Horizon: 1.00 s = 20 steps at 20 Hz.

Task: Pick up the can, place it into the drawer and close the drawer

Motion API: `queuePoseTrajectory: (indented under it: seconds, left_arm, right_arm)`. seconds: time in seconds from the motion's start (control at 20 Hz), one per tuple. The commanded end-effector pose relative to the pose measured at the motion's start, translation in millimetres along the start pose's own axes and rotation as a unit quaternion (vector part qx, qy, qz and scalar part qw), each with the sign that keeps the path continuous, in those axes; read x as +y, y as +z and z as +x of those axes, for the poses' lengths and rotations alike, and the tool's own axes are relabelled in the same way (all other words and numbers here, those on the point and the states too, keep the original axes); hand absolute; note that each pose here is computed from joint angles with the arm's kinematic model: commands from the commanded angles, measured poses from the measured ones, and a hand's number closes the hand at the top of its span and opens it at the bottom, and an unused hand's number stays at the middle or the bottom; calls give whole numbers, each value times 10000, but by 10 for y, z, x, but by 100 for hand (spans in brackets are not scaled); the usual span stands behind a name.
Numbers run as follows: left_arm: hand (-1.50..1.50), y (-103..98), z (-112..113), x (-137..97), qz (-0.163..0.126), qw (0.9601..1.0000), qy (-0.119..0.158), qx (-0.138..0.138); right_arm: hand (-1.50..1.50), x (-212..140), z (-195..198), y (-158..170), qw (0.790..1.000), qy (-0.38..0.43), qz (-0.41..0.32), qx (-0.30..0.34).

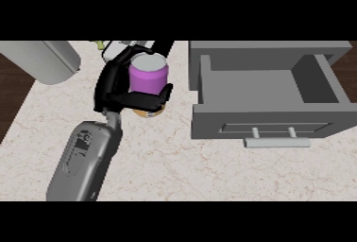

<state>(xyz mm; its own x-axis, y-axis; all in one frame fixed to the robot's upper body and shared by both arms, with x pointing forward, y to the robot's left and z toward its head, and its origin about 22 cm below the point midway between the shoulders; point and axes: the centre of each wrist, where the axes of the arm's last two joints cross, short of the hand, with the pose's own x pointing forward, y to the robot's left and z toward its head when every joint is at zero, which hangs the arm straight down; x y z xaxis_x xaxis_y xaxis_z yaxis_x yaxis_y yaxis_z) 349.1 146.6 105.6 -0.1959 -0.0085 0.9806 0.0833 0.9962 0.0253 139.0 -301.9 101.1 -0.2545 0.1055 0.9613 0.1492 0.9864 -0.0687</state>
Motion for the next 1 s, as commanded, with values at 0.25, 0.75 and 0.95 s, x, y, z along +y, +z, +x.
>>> queuePoseTrajectory:
  seconds: [0.25, 0.75, 0.95]
  left_arm:
    - [150, -344, 655, -661, -118, 9990, -272, -322]
    - [150, -751, 1188, -1187, -236, 9986, -387, -279]
    - [150, -920, 1279, -1287, -280, 9985, -413, -206]
  right_arm:
    - [-150, -205, 85, 90, 9999, 96, 37, 10]
    - [-150, -88, 134, -183, 10000, 53, -17, 10]
    - [-150, -43, -139, -144, 10000, 23, 27, -41]
